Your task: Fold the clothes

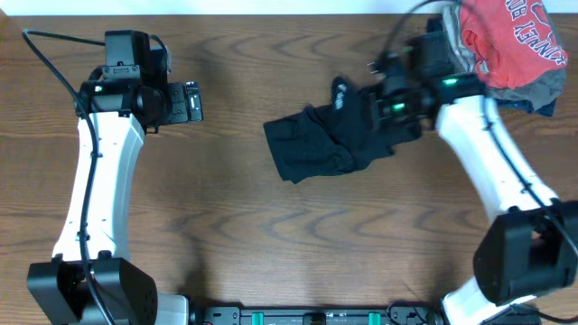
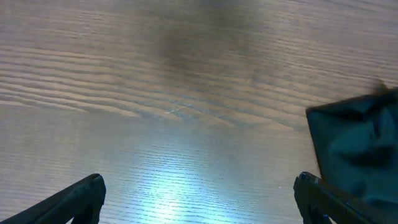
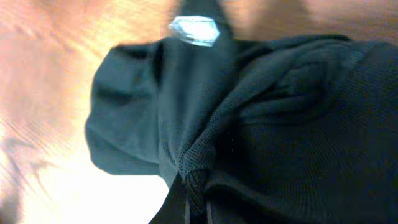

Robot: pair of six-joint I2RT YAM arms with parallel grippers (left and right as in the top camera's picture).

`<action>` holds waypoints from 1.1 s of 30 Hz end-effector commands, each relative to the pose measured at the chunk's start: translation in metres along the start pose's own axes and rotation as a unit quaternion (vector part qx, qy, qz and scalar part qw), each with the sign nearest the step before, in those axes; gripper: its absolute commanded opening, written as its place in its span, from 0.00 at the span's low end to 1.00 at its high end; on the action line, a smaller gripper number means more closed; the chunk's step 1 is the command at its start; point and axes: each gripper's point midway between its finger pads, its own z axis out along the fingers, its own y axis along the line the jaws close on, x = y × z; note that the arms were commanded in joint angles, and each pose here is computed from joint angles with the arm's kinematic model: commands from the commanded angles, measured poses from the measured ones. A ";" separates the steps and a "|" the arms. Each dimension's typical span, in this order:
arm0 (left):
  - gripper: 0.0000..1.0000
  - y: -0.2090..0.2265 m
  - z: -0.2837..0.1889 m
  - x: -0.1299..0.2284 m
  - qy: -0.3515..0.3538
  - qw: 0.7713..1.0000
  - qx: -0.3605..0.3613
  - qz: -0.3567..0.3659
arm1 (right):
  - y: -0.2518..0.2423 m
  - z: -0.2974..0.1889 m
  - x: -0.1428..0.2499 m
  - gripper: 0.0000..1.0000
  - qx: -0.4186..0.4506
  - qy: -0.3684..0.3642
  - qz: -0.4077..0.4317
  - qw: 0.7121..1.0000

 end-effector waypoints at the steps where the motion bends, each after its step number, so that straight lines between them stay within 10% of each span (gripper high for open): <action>1: 0.98 0.003 -0.010 -0.007 -0.015 1.000 -0.006 0.002 | 0.032 0.022 0.003 0.01 0.010 0.011 -0.027 1.000; 9: 0.98 0.003 -0.010 -0.007 -0.014 1.000 -0.006 0.002 | 0.093 0.070 0.020 0.07 0.008 0.029 -0.102 0.994; 15: 0.98 0.003 -0.004 -0.005 -0.007 1.000 -0.007 0.002 | 0.119 0.085 0.031 0.88 -0.006 0.036 -0.165 0.986; 27: 0.98 0.004 0.004 -0.003 0.003 1.000 -0.008 0.001 | 0.140 0.025 -0.019 0.85 -0.008 -0.024 -0.169 0.985; 33: 0.98 0.004 0.004 -0.004 0.002 1.000 -0.008 0.002 | 0.114 0.038 -0.018 0.65 0.023 -0.012 -0.137 0.990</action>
